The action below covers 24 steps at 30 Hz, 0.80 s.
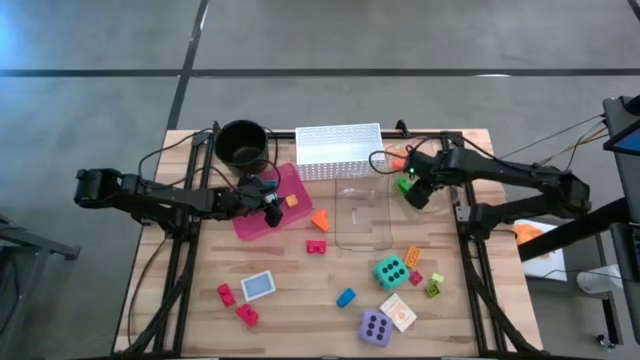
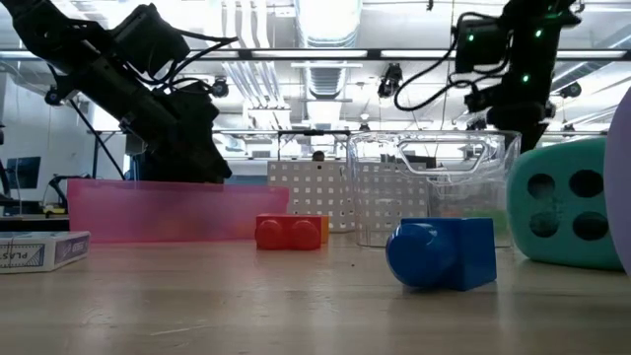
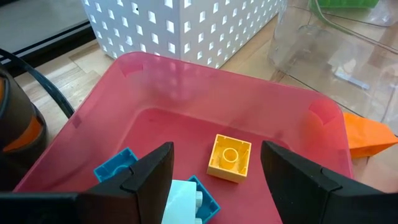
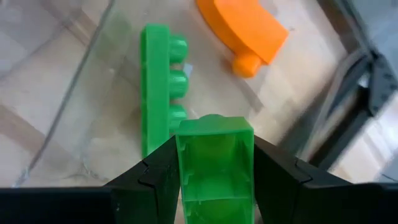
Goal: Pick & Place Toys
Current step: Put the large green game piece into the top transparent bin
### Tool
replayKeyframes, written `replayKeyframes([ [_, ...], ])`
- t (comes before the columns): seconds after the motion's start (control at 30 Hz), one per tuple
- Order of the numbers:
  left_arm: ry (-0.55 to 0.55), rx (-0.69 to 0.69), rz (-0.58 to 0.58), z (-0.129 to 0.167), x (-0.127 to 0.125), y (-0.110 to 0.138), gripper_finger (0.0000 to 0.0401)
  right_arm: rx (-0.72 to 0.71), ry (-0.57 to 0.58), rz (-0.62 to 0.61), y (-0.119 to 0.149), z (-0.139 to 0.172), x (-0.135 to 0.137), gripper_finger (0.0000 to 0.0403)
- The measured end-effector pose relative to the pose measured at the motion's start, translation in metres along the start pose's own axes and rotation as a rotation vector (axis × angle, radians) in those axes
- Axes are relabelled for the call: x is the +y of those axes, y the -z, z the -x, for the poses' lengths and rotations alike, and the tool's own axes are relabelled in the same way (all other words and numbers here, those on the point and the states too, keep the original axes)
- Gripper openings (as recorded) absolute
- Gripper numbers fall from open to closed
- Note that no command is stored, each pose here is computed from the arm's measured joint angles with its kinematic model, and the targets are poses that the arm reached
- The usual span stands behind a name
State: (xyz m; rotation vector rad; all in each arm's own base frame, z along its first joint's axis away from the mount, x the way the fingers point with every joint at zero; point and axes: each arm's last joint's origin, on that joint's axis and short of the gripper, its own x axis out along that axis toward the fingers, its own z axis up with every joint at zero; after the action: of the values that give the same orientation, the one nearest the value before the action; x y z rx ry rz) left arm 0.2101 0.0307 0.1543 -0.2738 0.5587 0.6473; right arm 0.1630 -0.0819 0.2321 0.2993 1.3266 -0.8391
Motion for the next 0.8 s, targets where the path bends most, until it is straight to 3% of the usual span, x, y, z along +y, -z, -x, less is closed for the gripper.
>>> replayKeyframes([
  [0.23,0.003,0.001,0.0,0.0,0.0,0.0,0.0246,0.069,-0.067,0.031,-0.008,-0.026,-0.009,0.0166],
  [0.8,0.008,0.003,0.0,0.0,0.0,0.0,0.0246,0.235,-0.035,0.19,-0.024,-0.06,-0.01,0.0177],
])
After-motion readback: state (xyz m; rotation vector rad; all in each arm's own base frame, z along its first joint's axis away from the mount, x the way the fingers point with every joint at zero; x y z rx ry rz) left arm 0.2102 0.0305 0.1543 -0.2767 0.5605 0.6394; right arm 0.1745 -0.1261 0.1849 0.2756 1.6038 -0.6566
